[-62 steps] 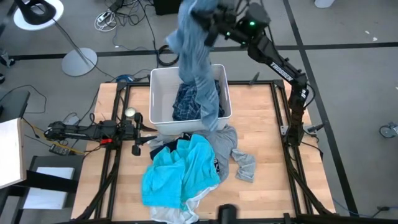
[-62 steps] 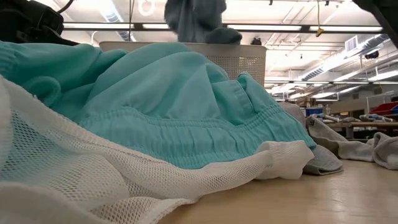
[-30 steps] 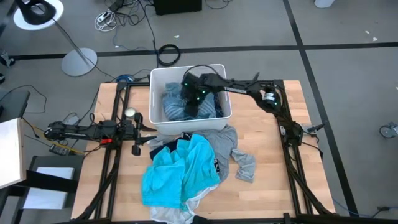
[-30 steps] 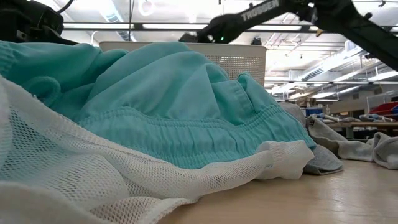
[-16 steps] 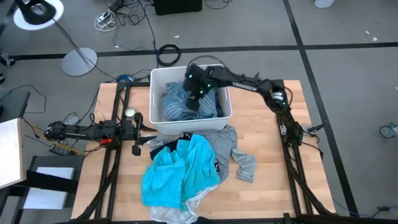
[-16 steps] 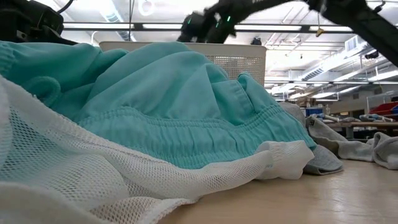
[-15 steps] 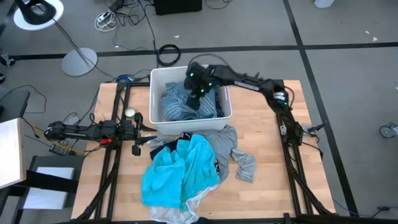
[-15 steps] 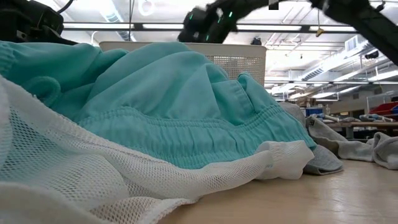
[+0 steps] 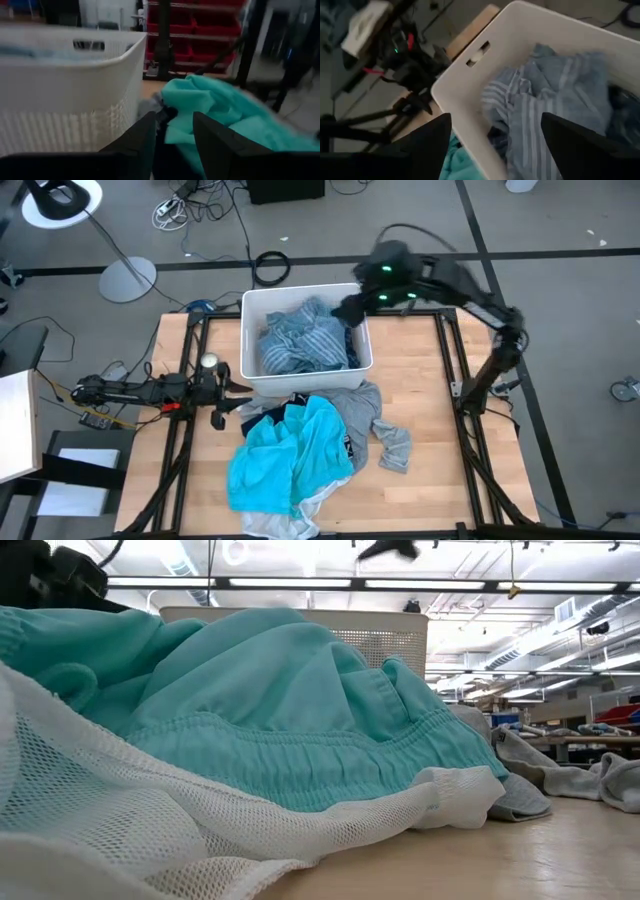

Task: Sort clothes
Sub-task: Put the blue shorts into the white bin

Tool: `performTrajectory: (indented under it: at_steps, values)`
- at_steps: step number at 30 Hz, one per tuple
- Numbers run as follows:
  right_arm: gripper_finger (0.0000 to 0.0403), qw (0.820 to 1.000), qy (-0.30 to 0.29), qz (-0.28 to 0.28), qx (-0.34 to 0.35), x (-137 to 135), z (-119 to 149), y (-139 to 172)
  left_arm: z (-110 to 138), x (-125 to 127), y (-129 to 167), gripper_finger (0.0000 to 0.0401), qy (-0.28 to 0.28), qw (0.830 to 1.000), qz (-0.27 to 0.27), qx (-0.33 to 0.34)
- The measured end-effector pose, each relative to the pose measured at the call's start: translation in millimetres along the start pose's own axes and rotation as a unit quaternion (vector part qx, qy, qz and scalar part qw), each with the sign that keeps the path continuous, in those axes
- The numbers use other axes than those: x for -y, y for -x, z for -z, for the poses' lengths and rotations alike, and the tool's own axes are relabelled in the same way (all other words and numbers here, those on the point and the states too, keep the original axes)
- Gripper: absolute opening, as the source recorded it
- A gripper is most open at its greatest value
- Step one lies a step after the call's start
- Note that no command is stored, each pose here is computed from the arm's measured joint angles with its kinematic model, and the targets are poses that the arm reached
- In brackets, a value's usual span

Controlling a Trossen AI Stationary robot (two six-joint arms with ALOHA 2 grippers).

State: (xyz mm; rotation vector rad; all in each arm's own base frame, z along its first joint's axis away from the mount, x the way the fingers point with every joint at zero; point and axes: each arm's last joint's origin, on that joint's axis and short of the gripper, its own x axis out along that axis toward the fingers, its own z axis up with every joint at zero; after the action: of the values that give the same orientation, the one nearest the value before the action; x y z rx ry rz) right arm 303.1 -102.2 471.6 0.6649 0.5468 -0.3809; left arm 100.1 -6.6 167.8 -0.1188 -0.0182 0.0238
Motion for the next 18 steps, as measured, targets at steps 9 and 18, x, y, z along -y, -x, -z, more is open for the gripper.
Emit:
performTrajectory:
  at_steps: [9, 18]
  values:
    - [0.0288, 0.994, -0.047, 0.077, 0.054, -27.4, 48.7, 91.1, -1.5, 0.3, 0.0, 0.0136, 0.278, 0.960, 0.004, 0.007]
    - [0.0274, 0.990, -0.005, 0.133, 0.042, -44.5, 97.0, 124.9, -6.5, 3.1, 0.4, 0.0136, 0.368, 0.929, 0.049, 0.010]
